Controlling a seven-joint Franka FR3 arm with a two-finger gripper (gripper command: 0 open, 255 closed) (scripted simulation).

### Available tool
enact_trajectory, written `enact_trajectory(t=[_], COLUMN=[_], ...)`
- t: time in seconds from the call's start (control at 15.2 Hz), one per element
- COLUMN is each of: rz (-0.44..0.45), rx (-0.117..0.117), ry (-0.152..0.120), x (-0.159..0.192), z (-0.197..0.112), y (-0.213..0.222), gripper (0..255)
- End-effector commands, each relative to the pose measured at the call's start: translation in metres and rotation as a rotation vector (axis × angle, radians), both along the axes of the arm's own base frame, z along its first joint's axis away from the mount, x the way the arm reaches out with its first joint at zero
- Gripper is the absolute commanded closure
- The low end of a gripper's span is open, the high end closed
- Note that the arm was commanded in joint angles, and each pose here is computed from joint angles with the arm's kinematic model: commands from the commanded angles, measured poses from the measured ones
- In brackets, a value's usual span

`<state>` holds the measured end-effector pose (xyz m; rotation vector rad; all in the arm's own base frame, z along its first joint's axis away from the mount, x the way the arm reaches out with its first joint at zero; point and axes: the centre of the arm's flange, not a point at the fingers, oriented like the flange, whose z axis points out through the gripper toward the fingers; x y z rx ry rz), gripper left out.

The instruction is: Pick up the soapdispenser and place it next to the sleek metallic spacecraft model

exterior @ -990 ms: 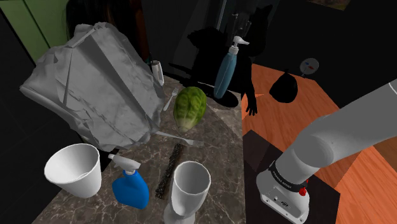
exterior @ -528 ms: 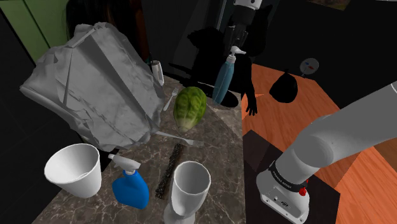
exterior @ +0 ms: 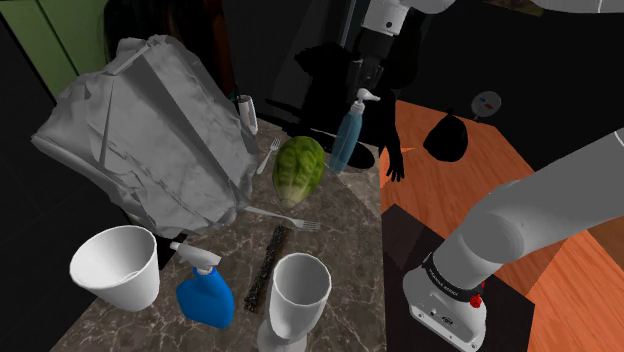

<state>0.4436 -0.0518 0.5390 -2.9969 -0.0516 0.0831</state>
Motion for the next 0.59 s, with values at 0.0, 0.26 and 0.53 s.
enact_trajectory(t=[0.0,0.26,0.53], rz=[0.0,0.0,0.0], rx=[0.0,0.0,0.0], ry=[-0.001,-0.001,-0.001], x=[0.0,0.0,0.0], z=[-0.01,-0.031,-0.052], y=[0.001,0.001,0.001], gripper=[255,255,255])
